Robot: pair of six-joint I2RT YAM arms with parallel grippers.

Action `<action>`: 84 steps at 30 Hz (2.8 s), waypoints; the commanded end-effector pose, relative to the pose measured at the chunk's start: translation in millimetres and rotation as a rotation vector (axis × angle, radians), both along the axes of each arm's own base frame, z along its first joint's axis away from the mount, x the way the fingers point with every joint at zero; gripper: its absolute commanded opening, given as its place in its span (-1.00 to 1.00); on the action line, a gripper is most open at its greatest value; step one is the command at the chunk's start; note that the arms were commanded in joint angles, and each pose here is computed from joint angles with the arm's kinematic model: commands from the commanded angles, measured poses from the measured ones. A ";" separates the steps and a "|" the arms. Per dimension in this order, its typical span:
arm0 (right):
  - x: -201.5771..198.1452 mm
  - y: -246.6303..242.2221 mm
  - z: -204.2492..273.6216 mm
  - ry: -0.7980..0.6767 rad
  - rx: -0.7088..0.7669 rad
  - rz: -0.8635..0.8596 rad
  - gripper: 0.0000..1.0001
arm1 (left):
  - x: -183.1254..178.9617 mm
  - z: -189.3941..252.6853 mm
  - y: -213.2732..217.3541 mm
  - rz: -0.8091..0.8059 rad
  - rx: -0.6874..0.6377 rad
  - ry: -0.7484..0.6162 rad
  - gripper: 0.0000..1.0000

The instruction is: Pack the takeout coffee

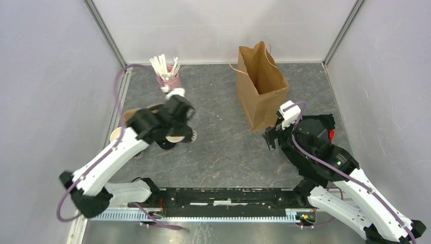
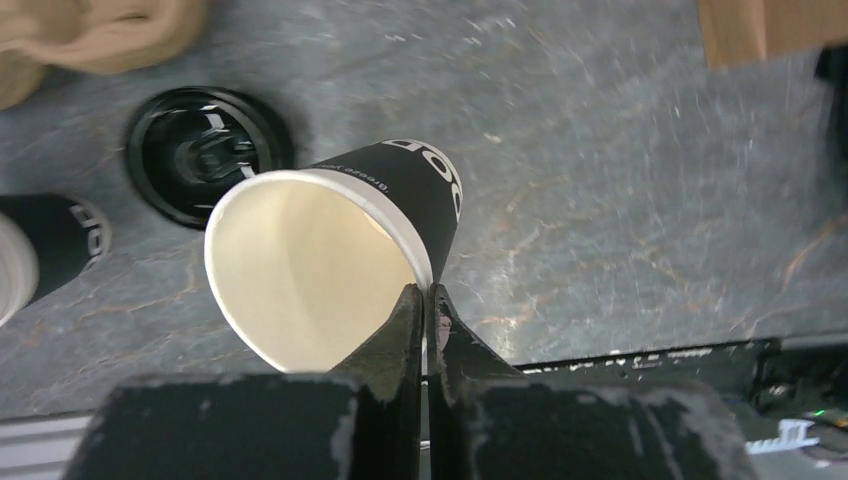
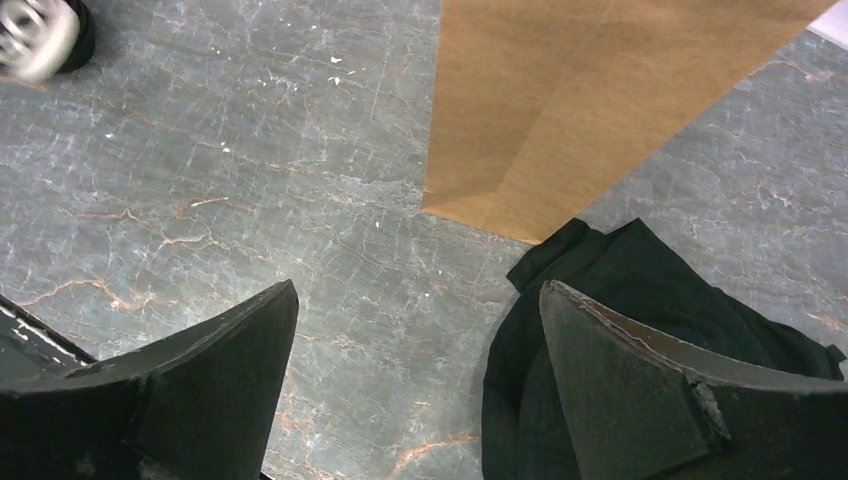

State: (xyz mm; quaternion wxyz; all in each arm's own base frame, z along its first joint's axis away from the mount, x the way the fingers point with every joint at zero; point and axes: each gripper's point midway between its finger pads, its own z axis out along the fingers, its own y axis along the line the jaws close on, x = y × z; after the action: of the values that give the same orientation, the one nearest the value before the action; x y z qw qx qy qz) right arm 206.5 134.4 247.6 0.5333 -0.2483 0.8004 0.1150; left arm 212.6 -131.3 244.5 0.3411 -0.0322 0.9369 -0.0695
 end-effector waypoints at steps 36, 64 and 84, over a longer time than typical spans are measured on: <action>-31.4 -49.3 43.9 -0.059 0.171 -0.186 0.96 | -72.1 -110.7 -217.9 -0.486 0.335 0.123 -0.73; -28.2 -48.7 37.1 -0.063 0.097 -0.158 0.96 | 1.2 -0.1 -10.3 0.072 0.003 0.021 0.99; -28.6 -43.7 41.4 -0.066 0.144 -0.151 0.96 | 77.4 -102.3 54.2 0.246 -0.124 0.277 0.33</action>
State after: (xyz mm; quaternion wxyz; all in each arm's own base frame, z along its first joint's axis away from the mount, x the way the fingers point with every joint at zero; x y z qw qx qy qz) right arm 176.5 92.9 269.3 0.5574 -0.1669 0.8050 0.1163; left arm 264.1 -57.2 146.0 0.1940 -0.1749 0.9650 -0.0238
